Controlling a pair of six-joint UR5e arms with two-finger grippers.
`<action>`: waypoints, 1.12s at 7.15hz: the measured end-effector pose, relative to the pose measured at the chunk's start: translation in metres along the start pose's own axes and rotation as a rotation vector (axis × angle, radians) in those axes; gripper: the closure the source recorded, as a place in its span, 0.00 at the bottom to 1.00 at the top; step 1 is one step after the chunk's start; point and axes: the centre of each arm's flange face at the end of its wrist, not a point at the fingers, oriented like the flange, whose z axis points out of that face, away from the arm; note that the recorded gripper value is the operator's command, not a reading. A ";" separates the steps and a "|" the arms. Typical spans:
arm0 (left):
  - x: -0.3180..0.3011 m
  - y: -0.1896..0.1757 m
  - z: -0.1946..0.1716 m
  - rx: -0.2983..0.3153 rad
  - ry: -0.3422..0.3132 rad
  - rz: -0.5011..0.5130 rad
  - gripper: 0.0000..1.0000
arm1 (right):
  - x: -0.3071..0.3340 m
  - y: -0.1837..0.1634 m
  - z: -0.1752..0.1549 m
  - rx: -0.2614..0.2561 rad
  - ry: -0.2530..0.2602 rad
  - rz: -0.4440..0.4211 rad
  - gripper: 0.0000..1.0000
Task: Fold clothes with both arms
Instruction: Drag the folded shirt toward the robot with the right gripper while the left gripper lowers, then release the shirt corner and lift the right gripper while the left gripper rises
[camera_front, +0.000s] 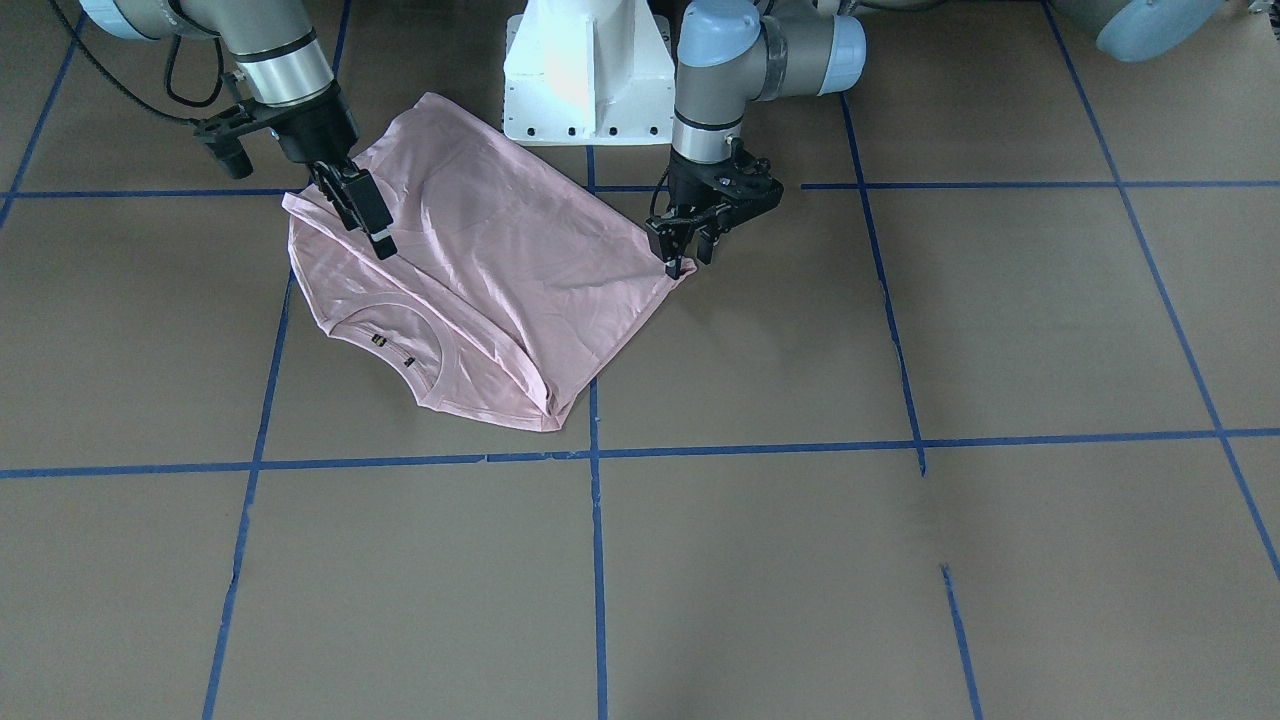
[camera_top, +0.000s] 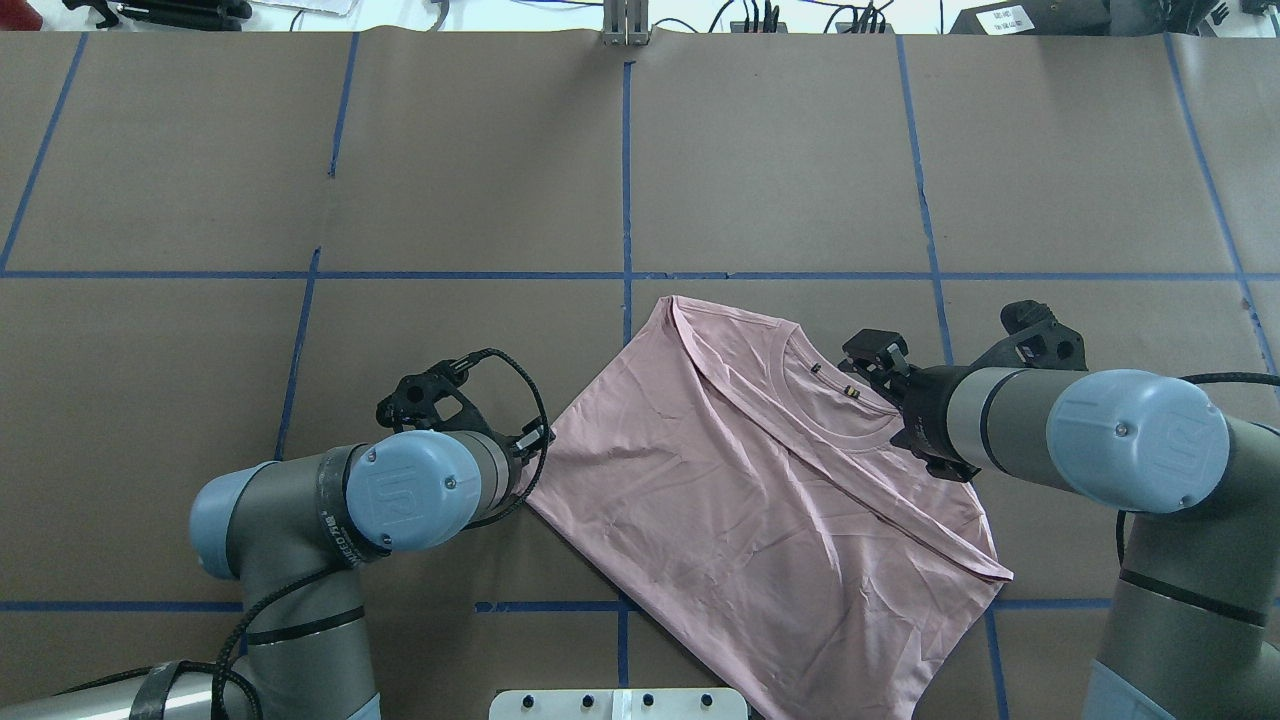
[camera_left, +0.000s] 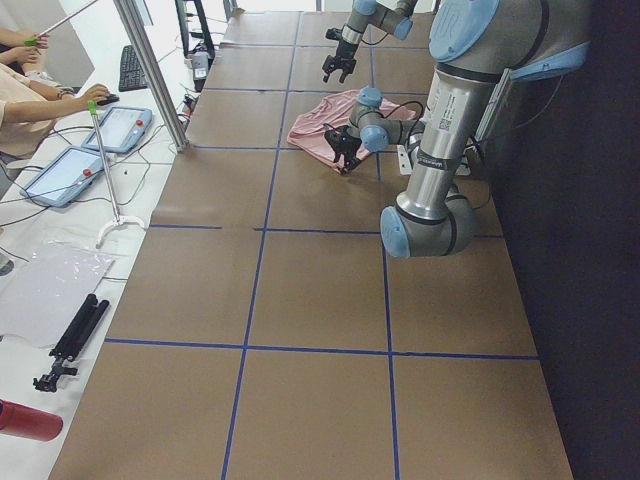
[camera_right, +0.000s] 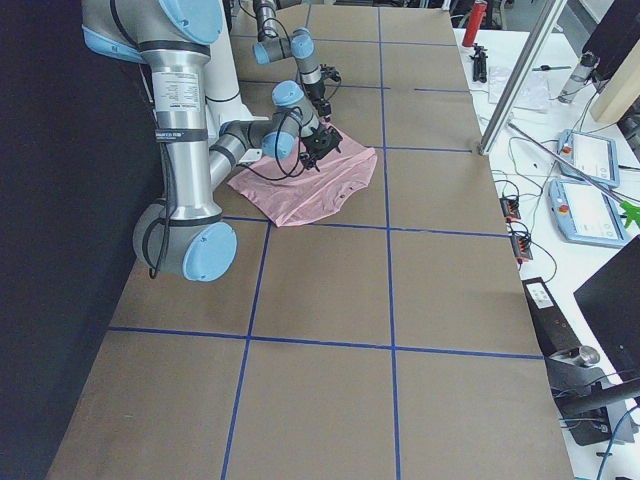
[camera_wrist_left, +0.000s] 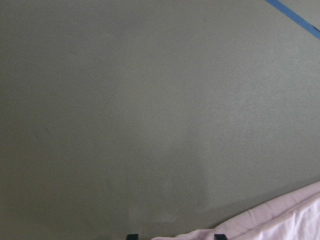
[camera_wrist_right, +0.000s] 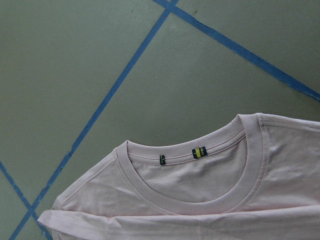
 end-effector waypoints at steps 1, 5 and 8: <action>0.002 0.001 0.002 0.002 -0.003 0.000 0.46 | 0.000 0.000 0.000 -0.001 0.001 0.000 0.00; 0.002 0.003 0.005 0.002 -0.011 -0.001 1.00 | 0.000 0.001 0.000 -0.003 0.002 0.000 0.00; 0.000 0.003 0.006 0.004 -0.013 -0.004 1.00 | 0.002 0.003 0.003 -0.005 0.010 -0.004 0.00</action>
